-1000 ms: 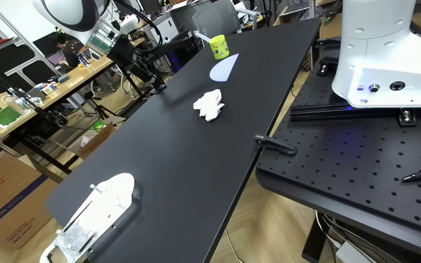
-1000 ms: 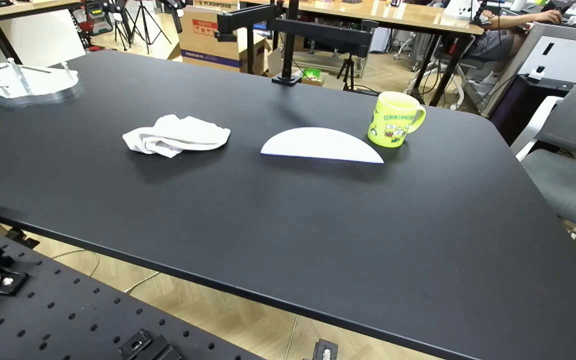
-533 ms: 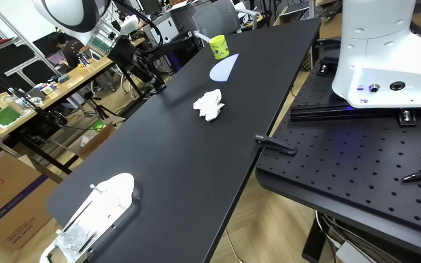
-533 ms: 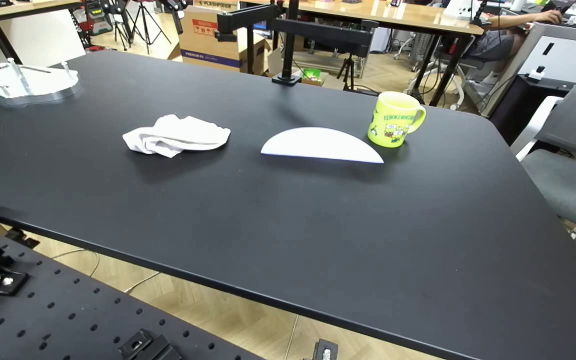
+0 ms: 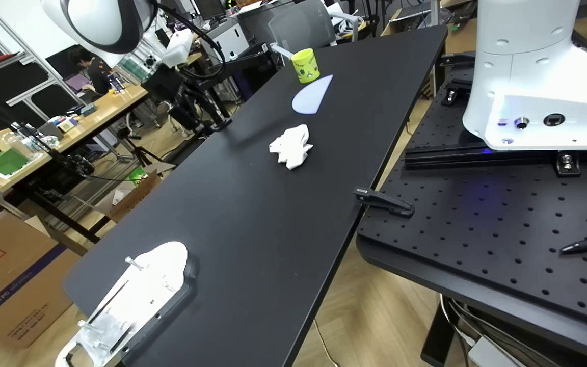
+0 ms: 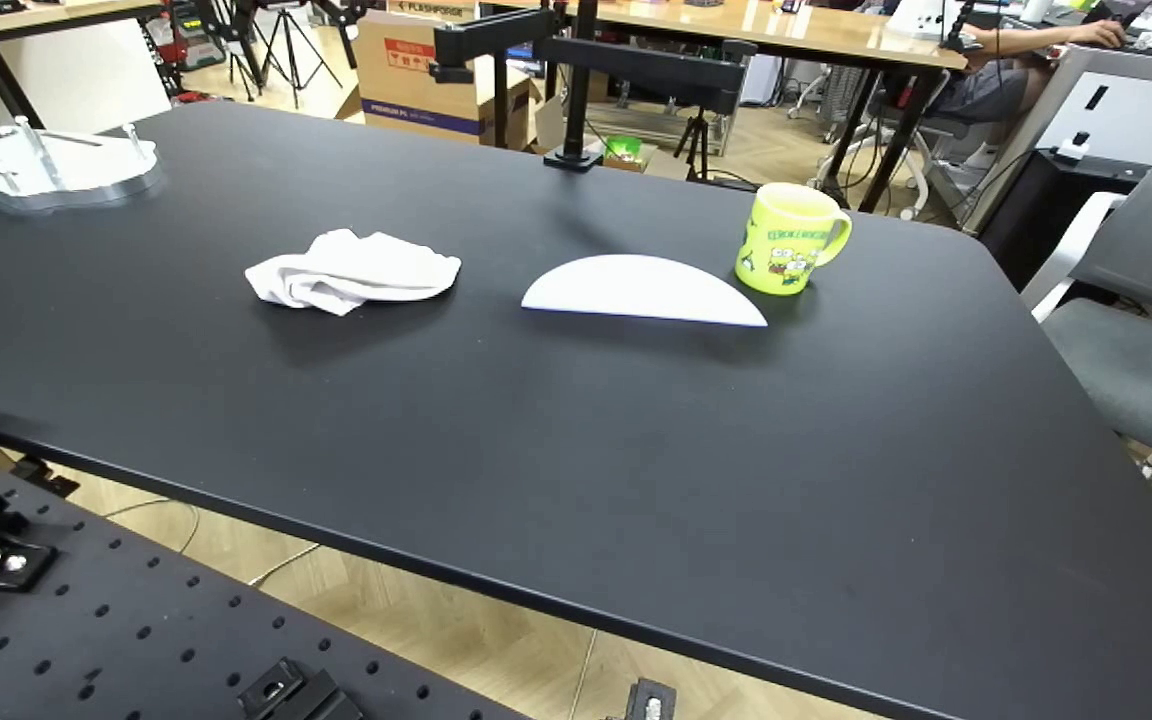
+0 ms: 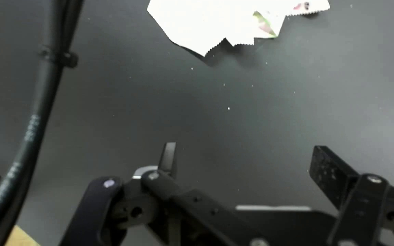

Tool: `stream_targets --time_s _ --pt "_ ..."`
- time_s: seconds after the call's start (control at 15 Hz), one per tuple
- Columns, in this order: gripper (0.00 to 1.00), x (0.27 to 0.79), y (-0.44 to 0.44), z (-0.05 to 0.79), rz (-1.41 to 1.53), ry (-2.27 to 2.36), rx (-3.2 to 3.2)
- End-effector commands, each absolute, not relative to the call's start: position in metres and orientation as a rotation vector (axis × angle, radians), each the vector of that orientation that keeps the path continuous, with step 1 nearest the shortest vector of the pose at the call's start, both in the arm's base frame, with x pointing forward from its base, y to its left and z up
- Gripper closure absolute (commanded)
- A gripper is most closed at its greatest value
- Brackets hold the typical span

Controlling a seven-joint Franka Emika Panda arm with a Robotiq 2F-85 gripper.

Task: Take the cloth from the table, hang it on the black stand, drop it from the stand, then pick it up and hang it on the stand

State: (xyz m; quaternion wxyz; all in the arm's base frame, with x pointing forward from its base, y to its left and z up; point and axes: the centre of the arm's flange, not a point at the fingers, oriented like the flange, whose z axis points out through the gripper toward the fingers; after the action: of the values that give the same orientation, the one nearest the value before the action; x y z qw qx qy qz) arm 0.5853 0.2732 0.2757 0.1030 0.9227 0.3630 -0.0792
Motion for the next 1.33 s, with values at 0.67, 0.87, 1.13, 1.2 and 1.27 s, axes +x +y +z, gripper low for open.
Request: stream_targets --time_s 0.67,0.87,1.13,1.2,1.27 --pt "0.00 0.461 0.318 0.186 0.090 0.511 2.843" --pt "0.00 0.450 0.308 0.194 0.111 0.495 2.830" --pt "0.00 0.430 0.291 0.201 0.082 0.507 2.858" --pt "0.00 0.423 0.286 0.199 0.072 0.505 2.866" --pt "0.00 0.417 0.281 0.196 0.071 0.498 2.875"
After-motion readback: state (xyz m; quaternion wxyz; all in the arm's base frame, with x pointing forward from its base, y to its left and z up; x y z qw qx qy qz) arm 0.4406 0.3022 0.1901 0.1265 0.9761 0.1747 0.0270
